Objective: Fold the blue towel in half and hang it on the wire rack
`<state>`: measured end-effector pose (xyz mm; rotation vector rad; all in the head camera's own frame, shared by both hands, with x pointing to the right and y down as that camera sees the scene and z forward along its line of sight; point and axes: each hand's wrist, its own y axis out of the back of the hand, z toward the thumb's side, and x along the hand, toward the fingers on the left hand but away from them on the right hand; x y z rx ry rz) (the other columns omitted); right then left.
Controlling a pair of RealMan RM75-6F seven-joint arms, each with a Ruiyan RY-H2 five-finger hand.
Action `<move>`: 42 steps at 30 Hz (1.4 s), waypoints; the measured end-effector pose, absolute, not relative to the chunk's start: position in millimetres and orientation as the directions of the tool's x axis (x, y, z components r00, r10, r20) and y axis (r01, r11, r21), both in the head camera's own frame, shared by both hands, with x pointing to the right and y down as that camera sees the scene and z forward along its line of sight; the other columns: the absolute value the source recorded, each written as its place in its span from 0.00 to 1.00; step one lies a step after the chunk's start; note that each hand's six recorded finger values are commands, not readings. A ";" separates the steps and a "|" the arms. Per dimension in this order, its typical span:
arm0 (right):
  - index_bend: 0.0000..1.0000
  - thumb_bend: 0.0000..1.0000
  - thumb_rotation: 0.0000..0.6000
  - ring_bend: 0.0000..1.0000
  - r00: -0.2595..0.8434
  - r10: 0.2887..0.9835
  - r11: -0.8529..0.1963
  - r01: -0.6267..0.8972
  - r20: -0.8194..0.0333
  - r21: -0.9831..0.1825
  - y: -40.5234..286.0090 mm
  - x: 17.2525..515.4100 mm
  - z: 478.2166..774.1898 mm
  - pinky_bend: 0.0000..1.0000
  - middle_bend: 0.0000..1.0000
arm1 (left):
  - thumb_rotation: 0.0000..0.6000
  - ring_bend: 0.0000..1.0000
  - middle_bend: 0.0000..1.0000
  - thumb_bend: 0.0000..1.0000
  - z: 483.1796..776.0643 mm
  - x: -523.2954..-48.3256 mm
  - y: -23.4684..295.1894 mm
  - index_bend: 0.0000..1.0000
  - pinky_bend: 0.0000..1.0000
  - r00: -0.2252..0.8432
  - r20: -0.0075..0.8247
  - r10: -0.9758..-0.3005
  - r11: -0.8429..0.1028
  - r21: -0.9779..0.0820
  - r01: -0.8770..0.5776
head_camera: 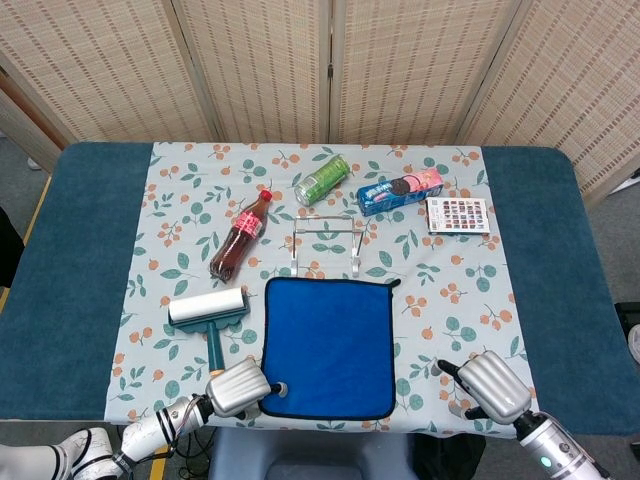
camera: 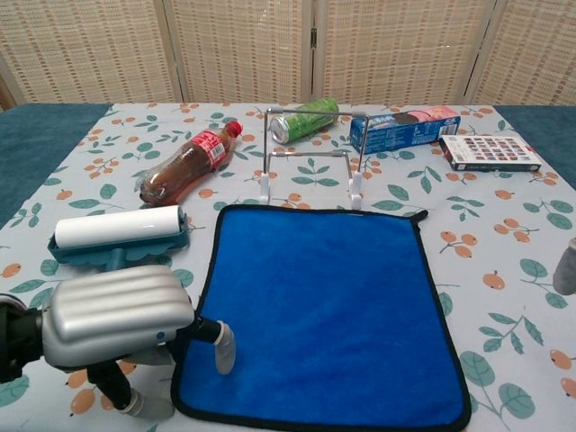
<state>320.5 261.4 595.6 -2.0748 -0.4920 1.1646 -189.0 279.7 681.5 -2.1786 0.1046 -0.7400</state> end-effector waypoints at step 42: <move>0.44 0.09 1.00 0.85 0.653 0.489 -0.730 -0.056 -0.579 -0.681 287.6 266.5 634.1 0.95 0.91 | 1.00 0.92 1.00 0.36 692.7 -164.2 279.9 0.55 1.00 0.830 0.454 -0.324 -0.770 -0.636 0.047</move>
